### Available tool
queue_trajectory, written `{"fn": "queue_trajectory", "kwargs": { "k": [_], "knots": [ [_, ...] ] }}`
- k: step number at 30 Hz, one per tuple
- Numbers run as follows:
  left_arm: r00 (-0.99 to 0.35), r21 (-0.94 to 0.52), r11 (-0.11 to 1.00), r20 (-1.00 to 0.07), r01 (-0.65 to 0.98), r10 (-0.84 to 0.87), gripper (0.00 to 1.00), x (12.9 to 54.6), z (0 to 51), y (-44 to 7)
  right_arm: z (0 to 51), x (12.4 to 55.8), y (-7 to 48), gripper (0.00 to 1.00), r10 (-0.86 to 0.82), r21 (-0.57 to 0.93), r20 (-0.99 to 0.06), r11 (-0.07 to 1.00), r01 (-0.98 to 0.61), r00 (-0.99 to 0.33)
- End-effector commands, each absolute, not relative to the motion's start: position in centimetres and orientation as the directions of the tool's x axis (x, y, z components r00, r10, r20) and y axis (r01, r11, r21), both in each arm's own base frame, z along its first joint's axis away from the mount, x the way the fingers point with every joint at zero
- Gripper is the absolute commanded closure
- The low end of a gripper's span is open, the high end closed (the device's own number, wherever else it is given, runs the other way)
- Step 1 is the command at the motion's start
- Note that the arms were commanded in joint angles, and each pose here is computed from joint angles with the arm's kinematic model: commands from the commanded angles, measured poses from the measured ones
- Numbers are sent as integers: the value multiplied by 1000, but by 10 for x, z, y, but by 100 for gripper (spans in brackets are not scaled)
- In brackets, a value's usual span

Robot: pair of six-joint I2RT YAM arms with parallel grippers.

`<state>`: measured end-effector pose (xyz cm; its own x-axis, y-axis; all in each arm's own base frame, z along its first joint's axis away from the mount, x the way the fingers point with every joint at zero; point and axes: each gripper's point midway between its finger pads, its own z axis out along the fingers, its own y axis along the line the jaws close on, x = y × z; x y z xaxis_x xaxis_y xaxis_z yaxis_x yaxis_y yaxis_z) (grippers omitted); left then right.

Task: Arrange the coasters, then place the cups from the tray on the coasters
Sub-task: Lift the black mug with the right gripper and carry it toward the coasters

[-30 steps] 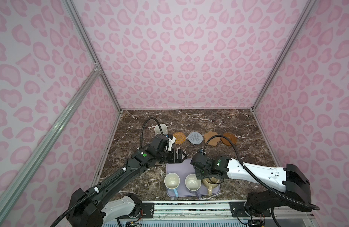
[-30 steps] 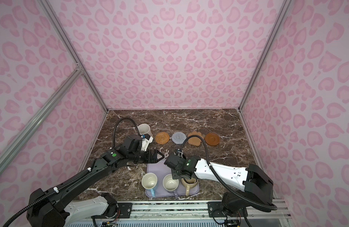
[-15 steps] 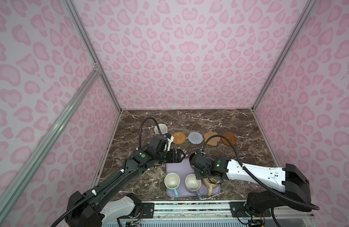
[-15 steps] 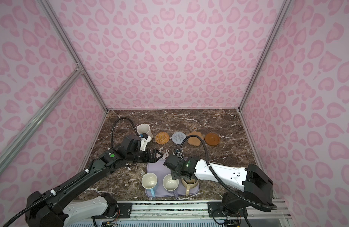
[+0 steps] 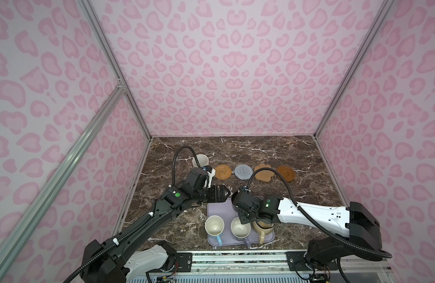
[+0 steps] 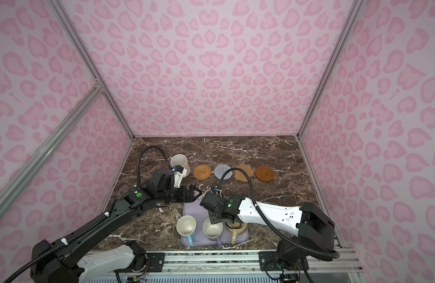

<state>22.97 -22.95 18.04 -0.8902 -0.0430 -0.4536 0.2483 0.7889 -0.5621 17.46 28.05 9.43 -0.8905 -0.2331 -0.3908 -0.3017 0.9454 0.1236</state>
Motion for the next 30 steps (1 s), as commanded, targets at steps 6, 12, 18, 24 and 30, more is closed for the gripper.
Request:
{"fn": "queue_trajectory", "kwargs": {
  "k": [6,12,18,24,30],
  "knots": [
    [-886,-549,798,-461,249,-41,3,230,180,-227,88,181,274,69,-245,52,-392,956,-288,-887],
    [-887,-547,800,-459,247,-40,3,230,179,-226,89,189,276,76,-255,32,-415,955,-294,-873],
    [-869,-534,816,-487,220,-84,3,236,186,-218,105,192,276,90,-250,44,-461,952,-304,-851],
    [-841,-575,798,-511,178,-180,3,244,205,-209,130,199,279,97,-254,44,-501,947,-318,-827],
    [-814,-623,764,-524,167,-250,3,252,227,-202,147,214,289,100,-276,19,-516,943,-333,-811]
  ]
}}
